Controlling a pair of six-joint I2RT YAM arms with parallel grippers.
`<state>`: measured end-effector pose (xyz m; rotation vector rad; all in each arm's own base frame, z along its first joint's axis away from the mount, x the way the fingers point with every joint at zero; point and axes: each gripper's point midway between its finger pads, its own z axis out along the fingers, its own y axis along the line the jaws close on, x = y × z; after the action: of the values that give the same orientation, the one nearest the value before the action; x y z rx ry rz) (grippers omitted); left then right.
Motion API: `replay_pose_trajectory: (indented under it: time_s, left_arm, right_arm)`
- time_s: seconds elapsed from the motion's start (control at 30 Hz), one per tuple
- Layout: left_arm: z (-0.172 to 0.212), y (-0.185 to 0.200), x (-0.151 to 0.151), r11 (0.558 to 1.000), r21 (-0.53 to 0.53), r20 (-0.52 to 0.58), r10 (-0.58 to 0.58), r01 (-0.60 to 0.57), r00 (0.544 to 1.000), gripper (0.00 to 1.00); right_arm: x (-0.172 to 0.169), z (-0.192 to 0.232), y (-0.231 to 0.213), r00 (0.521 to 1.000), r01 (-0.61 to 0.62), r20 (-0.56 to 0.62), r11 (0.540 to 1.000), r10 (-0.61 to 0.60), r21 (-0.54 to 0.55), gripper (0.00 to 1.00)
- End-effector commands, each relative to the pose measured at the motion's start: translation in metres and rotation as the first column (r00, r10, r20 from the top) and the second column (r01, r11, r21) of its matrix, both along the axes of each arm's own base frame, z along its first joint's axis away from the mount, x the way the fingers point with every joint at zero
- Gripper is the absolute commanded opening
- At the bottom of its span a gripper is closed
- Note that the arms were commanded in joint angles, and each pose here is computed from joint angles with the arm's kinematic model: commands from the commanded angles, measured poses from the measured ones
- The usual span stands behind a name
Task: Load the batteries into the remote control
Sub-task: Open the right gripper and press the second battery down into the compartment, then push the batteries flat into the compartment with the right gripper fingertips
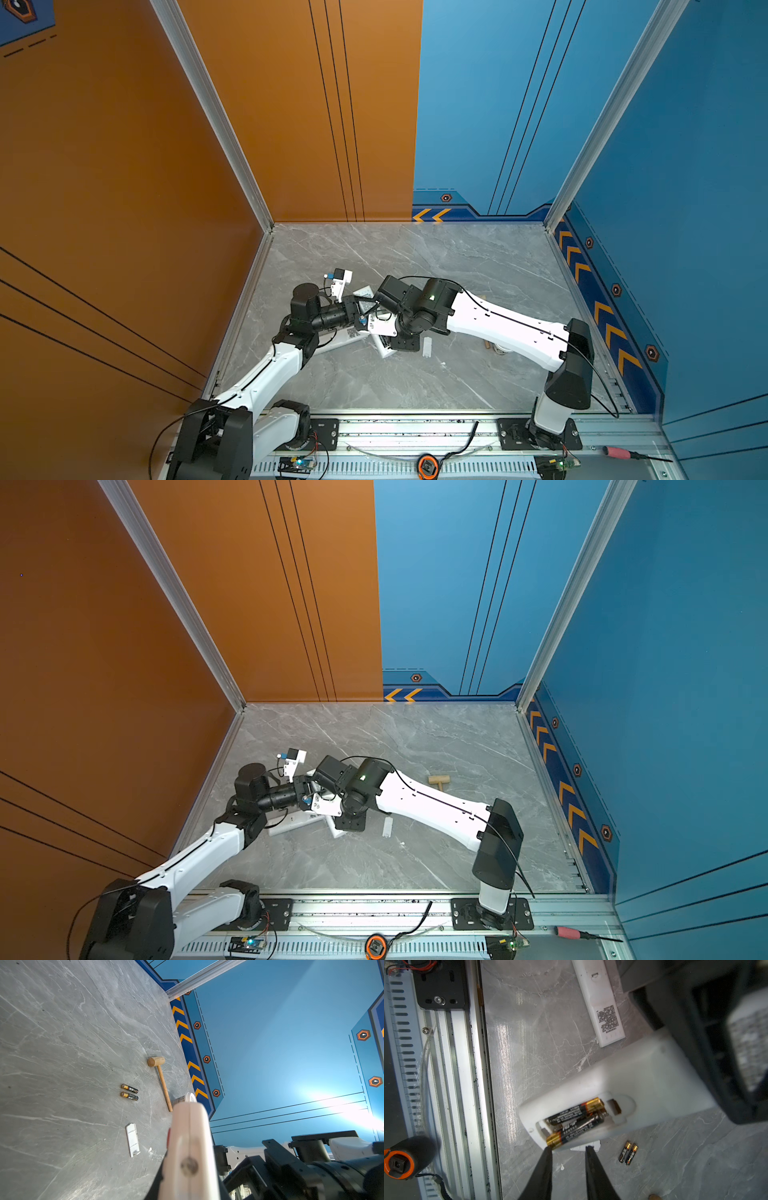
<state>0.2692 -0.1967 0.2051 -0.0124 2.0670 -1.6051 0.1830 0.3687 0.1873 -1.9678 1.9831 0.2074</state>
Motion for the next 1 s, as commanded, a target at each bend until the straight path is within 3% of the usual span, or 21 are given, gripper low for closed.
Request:
replay_pose_trajectory:
  time_s: [0.0,0.3,0.67,0.97]
  left_arm:
    - [-0.001,-0.005,-0.008,0.999,-0.014,0.000,-0.045,0.045,0.999,0.00]
    - [0.000,-0.006,-0.008,0.999,-0.018,0.001,-0.048,0.048,0.999,0.00]
    - [-0.001,-0.009,-0.010,0.998,-0.018,-0.001,-0.055,0.055,0.998,0.00]
    - [0.002,-0.009,-0.010,0.998,-0.029,0.003,-0.055,0.055,0.998,0.00]
  right_arm:
    - [0.002,-0.001,0.006,0.999,-0.012,0.030,1.000,0.012,-0.001,0.25]
    - [0.005,-0.002,0.008,0.999,-0.005,0.051,1.000,0.006,-0.015,0.21]
    - [0.016,-0.005,0.015,0.996,0.028,0.090,0.999,-0.026,-0.017,0.07]
    - [0.025,-0.012,0.021,0.989,0.089,0.124,0.996,-0.085,-0.026,0.04]
